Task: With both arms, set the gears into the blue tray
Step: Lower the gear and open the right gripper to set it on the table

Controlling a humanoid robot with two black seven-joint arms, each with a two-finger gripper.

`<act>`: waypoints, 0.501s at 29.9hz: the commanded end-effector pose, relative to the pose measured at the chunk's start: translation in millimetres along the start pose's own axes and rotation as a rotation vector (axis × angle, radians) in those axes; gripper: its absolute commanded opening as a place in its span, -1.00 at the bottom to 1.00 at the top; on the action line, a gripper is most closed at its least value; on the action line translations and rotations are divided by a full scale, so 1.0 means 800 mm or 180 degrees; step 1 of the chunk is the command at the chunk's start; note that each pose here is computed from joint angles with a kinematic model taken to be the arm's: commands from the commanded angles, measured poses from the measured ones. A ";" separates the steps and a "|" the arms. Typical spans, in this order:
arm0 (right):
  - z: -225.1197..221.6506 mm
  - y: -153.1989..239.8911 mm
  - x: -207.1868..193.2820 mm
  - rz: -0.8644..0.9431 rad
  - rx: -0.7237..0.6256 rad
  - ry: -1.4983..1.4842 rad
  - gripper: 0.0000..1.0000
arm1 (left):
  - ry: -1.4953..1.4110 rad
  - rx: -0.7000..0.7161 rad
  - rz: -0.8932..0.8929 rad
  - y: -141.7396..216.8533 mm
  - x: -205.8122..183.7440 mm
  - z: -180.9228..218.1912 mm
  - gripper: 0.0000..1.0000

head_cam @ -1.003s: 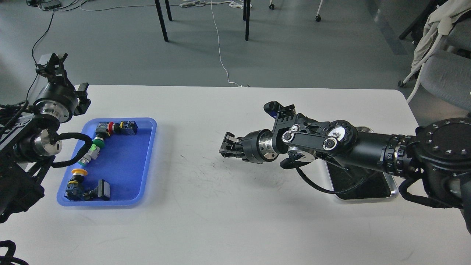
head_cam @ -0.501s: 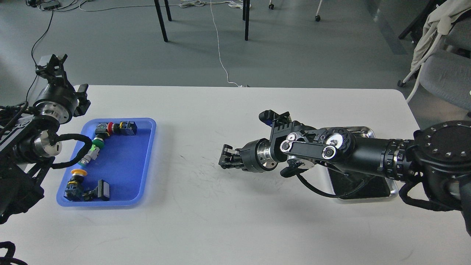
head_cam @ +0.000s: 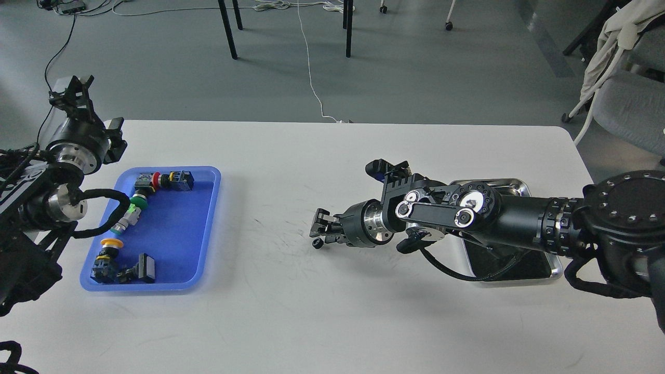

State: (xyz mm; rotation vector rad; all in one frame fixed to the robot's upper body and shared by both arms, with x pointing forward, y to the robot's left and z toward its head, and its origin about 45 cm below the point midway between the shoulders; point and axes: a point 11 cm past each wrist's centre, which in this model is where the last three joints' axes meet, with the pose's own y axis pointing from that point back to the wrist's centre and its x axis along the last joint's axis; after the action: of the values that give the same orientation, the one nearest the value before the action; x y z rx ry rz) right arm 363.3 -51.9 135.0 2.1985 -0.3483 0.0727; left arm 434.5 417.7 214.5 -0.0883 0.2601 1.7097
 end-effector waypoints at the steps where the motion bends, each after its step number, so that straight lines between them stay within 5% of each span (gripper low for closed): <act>1: -0.001 0.001 0.003 0.0023 0.0009 -0.0008 0.36 | -0.0007 0.0001 0.0010 0.001 0.002 0.000 0.96; 6: -0.007 0.007 0.025 0.0169 0.0044 -0.0033 0.57 | -0.0032 0.0031 0.0054 0.004 0.010 -0.004 0.96; 15: -0.071 0.070 0.149 0.0931 0.0822 -0.0781 0.81 | -0.0132 0.0051 0.0046 0.009 0.018 0.000 0.96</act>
State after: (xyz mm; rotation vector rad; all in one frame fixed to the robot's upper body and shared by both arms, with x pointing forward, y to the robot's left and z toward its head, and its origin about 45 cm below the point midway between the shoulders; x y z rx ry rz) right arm 443.7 -58.7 207.6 2.3328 -0.6989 0.0586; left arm 425.8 429.3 208.9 -0.0495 0.2551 1.7264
